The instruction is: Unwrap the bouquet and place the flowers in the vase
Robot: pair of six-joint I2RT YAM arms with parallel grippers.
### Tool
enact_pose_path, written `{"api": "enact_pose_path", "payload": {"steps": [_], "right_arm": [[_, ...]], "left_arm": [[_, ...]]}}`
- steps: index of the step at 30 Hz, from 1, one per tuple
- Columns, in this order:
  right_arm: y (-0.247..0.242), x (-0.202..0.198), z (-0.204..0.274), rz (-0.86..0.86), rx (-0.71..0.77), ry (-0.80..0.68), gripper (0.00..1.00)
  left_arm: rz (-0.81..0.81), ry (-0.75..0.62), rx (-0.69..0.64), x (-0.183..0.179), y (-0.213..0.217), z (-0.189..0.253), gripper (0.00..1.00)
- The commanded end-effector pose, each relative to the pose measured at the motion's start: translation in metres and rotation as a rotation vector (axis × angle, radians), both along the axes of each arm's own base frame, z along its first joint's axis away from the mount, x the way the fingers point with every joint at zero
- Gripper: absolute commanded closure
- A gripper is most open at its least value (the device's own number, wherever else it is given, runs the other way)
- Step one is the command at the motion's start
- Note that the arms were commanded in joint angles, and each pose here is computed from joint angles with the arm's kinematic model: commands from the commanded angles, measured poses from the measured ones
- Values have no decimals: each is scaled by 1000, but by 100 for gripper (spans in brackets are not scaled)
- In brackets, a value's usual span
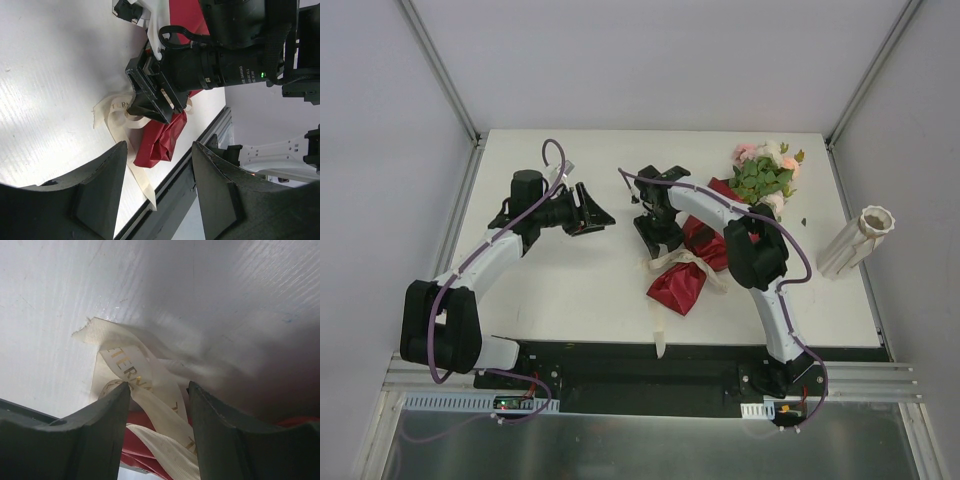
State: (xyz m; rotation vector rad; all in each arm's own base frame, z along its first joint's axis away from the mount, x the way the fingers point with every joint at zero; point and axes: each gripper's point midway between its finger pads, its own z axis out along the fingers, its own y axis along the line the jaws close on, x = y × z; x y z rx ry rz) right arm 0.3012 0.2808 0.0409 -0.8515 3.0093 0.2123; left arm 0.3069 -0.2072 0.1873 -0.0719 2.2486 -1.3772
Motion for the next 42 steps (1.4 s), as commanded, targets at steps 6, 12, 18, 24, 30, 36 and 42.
{"api": "enact_pose_path", "payload": {"steps": [6, 12, 18, 24, 30, 36, 42], "right_arm": [[6, -4, -2, 30, 28, 9, 49], [20, 8, -1, 18, 75, -27, 68], [40, 22, 40, 28, 182, -167, 99], [51, 23, 92, -7, 322, -307, 99], [58, 15, 107, -28, 415, -319, 99], [56, 4, 98, -23, 452, -315, 99], [59, -4, 92, -30, 480, -308, 99]], "left_arm": [[-19, -24, -30, 2, -2, 4, 46], [-21, -16, -34, 2, -3, 2, 46], [-66, 14, -55, -1, -12, -3, 46], [-140, 59, -77, -9, -28, -11, 45], [-208, 98, -86, -19, -44, -20, 47], [-270, 99, -127, -21, -48, -9, 36], [-232, 137, -136, -10, -44, 8, 39]]}}
